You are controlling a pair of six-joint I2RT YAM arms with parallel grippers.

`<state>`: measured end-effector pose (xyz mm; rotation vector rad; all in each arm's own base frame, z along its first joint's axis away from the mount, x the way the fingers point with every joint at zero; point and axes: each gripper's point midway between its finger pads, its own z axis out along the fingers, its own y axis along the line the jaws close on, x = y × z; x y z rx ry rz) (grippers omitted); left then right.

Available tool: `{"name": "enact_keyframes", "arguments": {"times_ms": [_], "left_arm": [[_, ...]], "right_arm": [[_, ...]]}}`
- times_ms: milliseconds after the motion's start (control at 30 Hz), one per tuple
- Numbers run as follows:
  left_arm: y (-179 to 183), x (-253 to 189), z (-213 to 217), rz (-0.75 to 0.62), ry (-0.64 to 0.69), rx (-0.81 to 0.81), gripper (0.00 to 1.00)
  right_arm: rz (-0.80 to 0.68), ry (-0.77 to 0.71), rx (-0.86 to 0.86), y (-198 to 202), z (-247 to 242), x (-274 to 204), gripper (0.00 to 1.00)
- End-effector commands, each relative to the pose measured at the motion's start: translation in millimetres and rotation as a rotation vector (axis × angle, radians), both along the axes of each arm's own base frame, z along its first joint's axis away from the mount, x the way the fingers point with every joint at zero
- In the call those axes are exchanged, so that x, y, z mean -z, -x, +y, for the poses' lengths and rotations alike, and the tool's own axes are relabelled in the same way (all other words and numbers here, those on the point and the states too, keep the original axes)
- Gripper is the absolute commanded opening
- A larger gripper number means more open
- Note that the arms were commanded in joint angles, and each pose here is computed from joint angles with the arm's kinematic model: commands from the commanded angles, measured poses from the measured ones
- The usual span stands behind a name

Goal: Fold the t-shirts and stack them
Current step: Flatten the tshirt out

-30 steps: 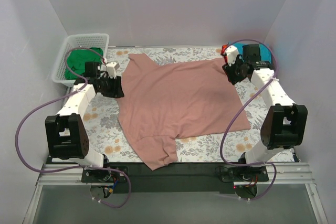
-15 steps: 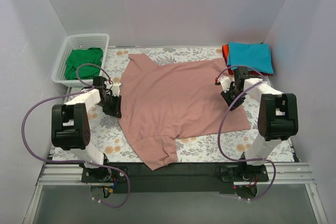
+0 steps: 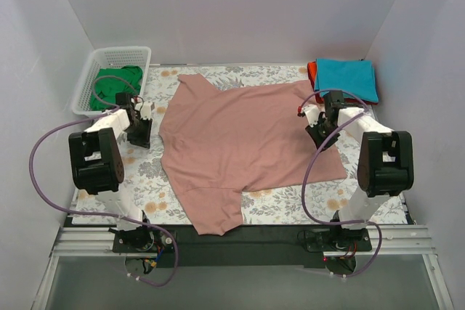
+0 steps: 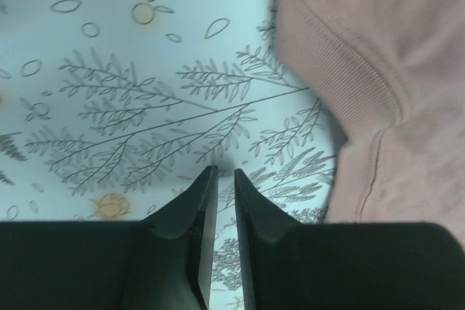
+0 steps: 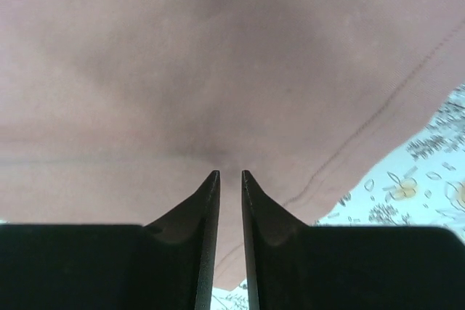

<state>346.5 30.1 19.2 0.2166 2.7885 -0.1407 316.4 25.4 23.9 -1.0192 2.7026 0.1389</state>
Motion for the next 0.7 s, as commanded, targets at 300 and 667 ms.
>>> {"name": "enact_keyframes", "arguments": {"times_ms": [300, 667], "left_arm": [[49, -52, -100, -0.072, 0.150, 0.254, 0.25], [85, 28, -58, 0.102, -0.053, 0.194, 0.22]], "right_arm": [[-0.043, 0.033, -0.027, 8, -13, -27, 0.22], [0.108, 0.066, -0.042, 36, -18, 17, 0.18]]}}
